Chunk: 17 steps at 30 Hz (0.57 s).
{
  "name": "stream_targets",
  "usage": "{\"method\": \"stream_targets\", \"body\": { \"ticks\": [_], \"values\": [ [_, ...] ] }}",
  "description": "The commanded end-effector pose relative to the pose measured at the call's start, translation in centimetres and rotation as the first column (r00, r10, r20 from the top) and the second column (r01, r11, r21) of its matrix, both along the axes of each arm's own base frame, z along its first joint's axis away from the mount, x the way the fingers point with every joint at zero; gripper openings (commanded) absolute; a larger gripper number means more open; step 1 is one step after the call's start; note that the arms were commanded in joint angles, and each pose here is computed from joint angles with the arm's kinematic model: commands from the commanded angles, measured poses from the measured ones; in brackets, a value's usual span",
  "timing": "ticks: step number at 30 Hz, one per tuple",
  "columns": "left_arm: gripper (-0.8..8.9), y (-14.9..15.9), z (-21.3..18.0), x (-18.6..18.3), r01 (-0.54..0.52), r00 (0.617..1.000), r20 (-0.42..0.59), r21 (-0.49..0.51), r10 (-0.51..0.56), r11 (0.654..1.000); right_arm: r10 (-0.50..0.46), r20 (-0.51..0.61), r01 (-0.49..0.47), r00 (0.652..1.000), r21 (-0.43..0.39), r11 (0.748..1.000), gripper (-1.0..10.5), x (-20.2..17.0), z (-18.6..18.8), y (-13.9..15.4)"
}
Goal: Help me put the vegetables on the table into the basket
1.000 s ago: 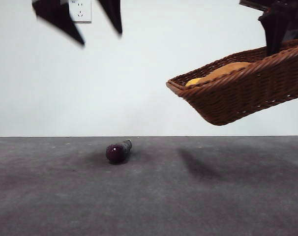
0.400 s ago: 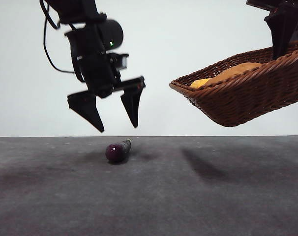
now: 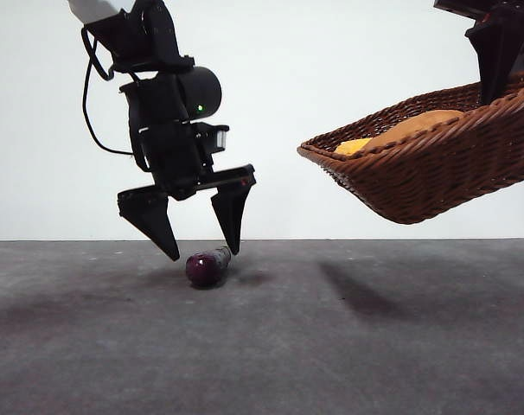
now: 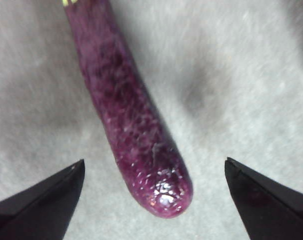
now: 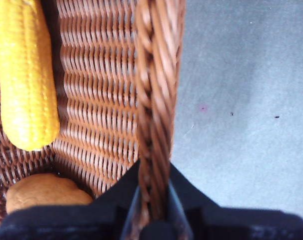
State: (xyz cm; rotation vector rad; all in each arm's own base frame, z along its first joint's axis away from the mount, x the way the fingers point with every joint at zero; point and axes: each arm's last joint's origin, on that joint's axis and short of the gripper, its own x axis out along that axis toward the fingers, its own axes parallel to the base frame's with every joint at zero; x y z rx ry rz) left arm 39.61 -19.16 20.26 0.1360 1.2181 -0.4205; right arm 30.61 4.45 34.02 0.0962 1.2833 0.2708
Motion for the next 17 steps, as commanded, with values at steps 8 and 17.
{"method": "stream_targets", "body": {
  "ticks": [8,17],
  "values": [
    [4.01,0.3,-1.4,0.4,-0.008,0.999,-0.033,0.029,0.008,1.000,0.021,-0.006,-0.021,1.000,0.008,1.000,-0.1,-0.2,0.0,0.0],
    [3.99,0.1,-2.7,0.5,-0.005,0.998,-0.066,0.045,0.008,0.999,0.021,-0.014,-0.021,1.000,0.008,1.000,-0.1,-0.2,0.0,0.0]
  ]
}}
